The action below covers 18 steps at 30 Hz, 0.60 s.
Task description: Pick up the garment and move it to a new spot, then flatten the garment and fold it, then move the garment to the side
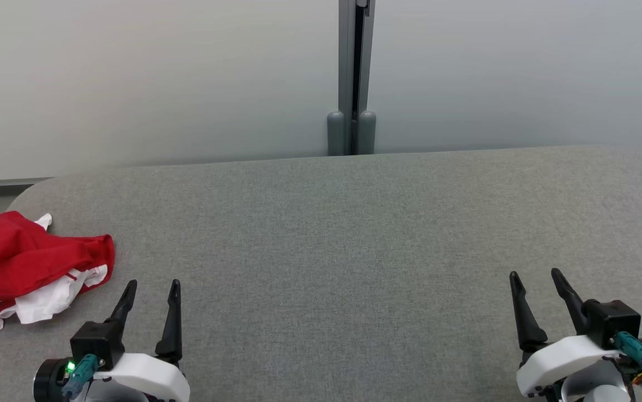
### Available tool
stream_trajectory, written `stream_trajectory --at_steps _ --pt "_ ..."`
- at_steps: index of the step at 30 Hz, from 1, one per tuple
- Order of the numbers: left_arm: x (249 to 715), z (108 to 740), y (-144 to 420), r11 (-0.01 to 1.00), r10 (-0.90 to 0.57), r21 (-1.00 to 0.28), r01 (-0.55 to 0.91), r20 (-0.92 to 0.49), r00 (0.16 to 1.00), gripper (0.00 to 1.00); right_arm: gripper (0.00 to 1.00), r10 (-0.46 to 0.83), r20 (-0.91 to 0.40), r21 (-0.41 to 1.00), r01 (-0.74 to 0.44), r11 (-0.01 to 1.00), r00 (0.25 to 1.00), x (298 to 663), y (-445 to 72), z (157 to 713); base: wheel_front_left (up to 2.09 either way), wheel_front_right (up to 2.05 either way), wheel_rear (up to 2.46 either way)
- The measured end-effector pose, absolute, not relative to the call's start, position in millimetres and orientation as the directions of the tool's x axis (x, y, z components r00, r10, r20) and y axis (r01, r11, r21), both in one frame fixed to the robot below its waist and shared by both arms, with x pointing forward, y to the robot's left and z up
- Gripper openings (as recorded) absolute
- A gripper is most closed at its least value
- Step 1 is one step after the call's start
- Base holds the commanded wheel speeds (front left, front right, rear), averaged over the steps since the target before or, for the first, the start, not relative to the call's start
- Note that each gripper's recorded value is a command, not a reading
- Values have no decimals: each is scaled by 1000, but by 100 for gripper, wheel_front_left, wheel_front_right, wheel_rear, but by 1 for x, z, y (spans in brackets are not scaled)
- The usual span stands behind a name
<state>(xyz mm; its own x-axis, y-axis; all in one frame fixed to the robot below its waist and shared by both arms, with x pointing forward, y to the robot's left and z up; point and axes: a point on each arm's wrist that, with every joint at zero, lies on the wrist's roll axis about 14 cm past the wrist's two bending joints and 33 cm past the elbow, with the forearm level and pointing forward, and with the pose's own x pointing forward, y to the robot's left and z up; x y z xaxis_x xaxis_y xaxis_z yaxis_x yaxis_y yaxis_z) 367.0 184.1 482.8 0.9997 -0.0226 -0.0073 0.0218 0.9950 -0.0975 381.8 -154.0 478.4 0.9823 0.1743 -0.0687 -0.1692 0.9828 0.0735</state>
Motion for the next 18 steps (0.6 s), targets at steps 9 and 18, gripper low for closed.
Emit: stream_trajectory --at_steps 9,18 --pt "368 483 185 996 -23 -90 22 -6 1000 100 100 183 -70 55 -179 982 981 382 -152 477 0 0 0" --pt "368 484 185 995 -15 -99 14 -2 1000 100 100 189 -71 62 -184 981 979 385 -149 477 0 0 0"
